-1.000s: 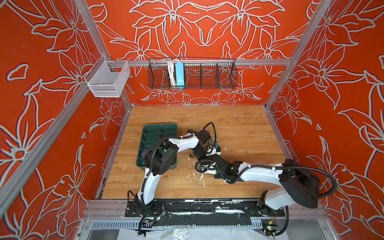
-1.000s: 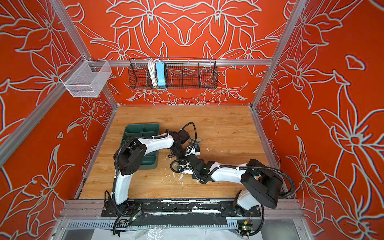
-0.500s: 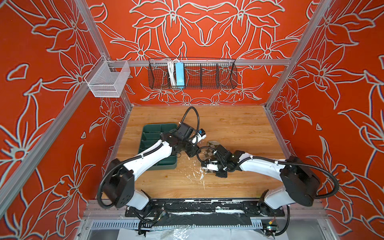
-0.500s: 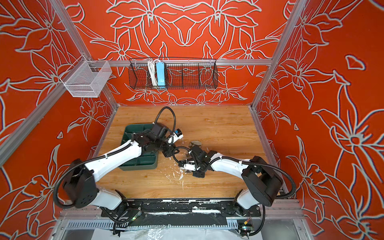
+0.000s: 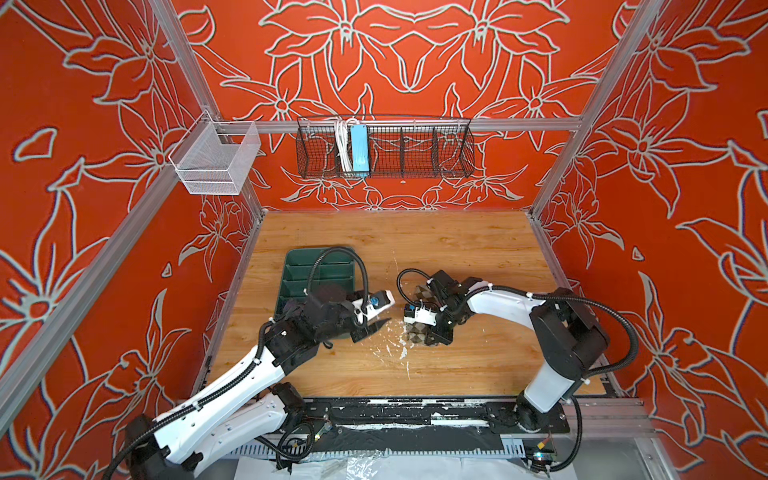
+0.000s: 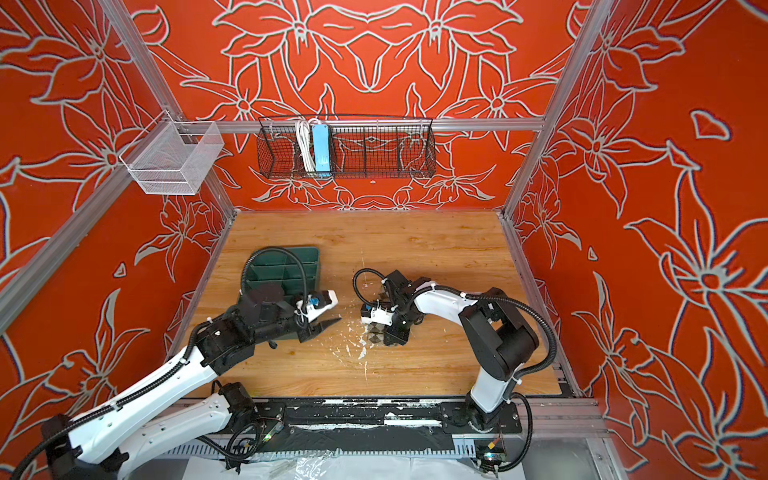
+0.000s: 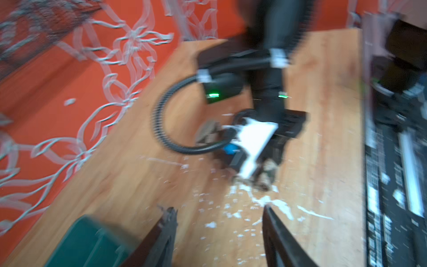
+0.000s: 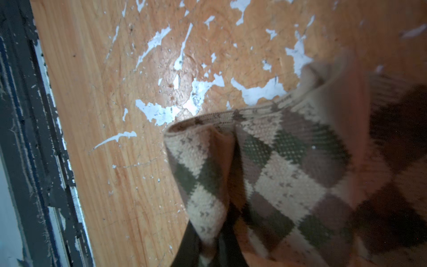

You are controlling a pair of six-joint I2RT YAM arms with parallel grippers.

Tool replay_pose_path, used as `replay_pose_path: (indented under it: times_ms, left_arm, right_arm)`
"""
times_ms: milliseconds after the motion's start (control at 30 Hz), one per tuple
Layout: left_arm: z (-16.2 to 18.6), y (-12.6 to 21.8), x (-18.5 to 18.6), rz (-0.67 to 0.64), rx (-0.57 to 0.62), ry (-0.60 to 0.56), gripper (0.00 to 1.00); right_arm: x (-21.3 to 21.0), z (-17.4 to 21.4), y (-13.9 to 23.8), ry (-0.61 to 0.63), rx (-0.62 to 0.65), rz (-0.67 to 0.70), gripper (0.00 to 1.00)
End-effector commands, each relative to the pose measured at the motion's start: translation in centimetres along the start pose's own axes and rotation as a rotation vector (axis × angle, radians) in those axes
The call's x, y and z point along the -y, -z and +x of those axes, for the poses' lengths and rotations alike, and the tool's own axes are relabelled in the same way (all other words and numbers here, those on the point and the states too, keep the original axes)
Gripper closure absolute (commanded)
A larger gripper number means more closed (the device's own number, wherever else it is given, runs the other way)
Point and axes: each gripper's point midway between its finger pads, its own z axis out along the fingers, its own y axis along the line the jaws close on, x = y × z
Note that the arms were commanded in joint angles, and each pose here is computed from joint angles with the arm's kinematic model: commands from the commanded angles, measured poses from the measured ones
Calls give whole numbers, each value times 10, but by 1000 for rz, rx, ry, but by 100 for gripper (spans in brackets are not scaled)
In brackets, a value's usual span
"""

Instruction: Roll the socks

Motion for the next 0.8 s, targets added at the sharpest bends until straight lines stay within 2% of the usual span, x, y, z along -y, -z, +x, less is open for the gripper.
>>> replay_pose_path:
  times_ms: [0,100,233,400,500,600,700,767]
  left_arm:
    - [27,-37,35,66,-132,-237,42]
    - [45,-72,61,94,-207,-325,43]
    - [64,-115,75,53,-255,-379,44]
    - [75,-153,58,-90,-314,-370,47]
    - [81,-164,46,-175,-351,-376,49]
    - [90,-169,45,-200,-372,-400,52]
    - [102,-171,51,-171,-410,-415,64]
    - [110,-169,55,-147,-442,-409,79]
  right_arm:
    - [10,13,-12,-29,-68,-2,92]
    - [13,11,-14,-31,-74,0,90]
    - [12,10,-13,-28,-74,-12,87]
    - [9,10,-12,-28,-70,-26,87]
    - [6,9,-12,-28,-67,-38,87]
    - [4,8,-11,-28,-64,-51,87]
    - [3,7,-9,-22,-57,-51,87]
    - [8,4,-5,-27,-42,-19,87]
